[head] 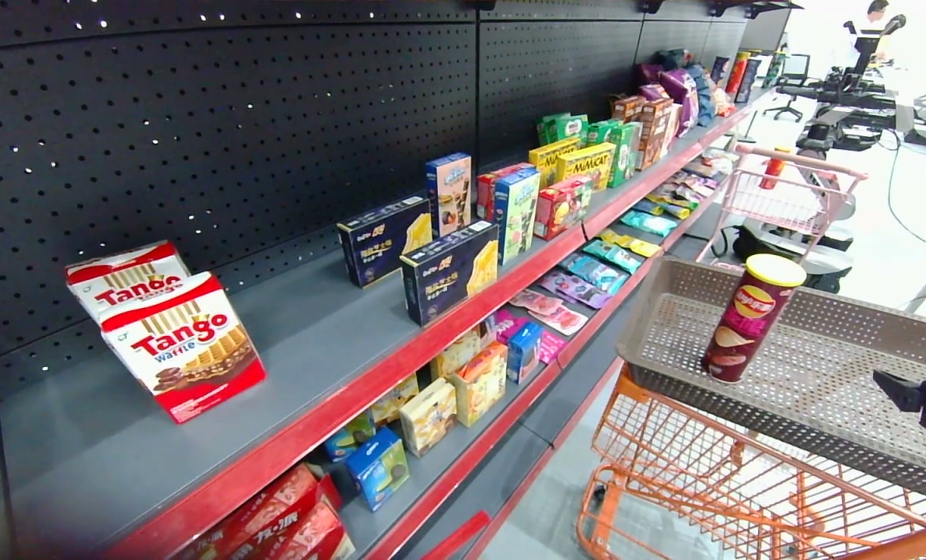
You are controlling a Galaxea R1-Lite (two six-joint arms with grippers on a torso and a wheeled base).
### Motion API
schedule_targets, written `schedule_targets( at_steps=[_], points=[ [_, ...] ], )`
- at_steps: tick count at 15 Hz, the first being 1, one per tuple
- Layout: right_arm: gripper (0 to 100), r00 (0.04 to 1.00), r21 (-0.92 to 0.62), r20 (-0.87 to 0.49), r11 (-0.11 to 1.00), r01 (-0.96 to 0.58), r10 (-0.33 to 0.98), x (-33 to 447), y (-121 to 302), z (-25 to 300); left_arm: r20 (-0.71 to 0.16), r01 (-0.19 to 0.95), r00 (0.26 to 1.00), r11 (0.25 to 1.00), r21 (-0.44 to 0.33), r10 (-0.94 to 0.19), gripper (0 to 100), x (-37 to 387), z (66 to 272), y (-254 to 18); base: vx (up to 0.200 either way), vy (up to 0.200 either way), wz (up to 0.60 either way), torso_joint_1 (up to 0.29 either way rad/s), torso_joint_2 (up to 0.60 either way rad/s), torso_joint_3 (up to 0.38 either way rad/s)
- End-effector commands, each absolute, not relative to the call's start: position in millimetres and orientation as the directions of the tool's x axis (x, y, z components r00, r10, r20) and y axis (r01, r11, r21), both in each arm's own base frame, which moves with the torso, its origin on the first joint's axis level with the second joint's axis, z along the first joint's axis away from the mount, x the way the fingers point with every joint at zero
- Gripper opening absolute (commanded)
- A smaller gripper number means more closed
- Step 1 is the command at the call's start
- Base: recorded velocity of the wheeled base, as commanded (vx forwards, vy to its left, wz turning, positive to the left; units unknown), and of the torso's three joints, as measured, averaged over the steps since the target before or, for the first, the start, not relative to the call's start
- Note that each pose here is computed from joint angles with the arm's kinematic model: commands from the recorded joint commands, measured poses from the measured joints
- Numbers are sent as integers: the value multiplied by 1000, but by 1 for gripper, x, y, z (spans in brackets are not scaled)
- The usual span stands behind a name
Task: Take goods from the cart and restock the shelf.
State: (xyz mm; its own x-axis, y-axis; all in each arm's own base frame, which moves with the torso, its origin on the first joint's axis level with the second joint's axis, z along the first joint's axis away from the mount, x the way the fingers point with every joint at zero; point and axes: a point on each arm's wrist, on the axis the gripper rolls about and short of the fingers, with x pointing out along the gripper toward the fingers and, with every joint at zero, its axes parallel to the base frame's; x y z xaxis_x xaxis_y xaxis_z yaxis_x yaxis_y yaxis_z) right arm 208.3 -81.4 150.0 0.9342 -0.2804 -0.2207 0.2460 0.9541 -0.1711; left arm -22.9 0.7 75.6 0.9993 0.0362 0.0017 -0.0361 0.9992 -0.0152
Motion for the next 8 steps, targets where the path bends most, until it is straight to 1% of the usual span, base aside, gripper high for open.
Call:
schedule_targets(
  at_steps=[1, 2, 4, 8],
  points=[
    [100, 938, -169, -240, 962, 214, -251, 236, -85, 137, 0, -37, 999, 999, -15, 37, 100, -23, 75, 1, 0, 0, 0, 0, 0, 0],
    [100, 940, -170, -236, 963, 209, -245, 240, -85, 138, 0, -37, 999, 999, -15, 37, 100, -23, 75, 1, 0, 0, 0, 0, 0, 0],
    [100, 954, -176, -215, 969, 174, -210, 269, -84, 141, 0, -37, 999, 999, -15, 37, 100, -23, 75, 1, 0, 0, 0, 0, 0, 0],
    [100, 953, -232, -227, 961, 147, -201, 296, -90, 133, 0, -37, 999, 999, -15, 37, 100, -23, 75, 1, 0, 0, 0, 0, 0, 0]
  ],
)
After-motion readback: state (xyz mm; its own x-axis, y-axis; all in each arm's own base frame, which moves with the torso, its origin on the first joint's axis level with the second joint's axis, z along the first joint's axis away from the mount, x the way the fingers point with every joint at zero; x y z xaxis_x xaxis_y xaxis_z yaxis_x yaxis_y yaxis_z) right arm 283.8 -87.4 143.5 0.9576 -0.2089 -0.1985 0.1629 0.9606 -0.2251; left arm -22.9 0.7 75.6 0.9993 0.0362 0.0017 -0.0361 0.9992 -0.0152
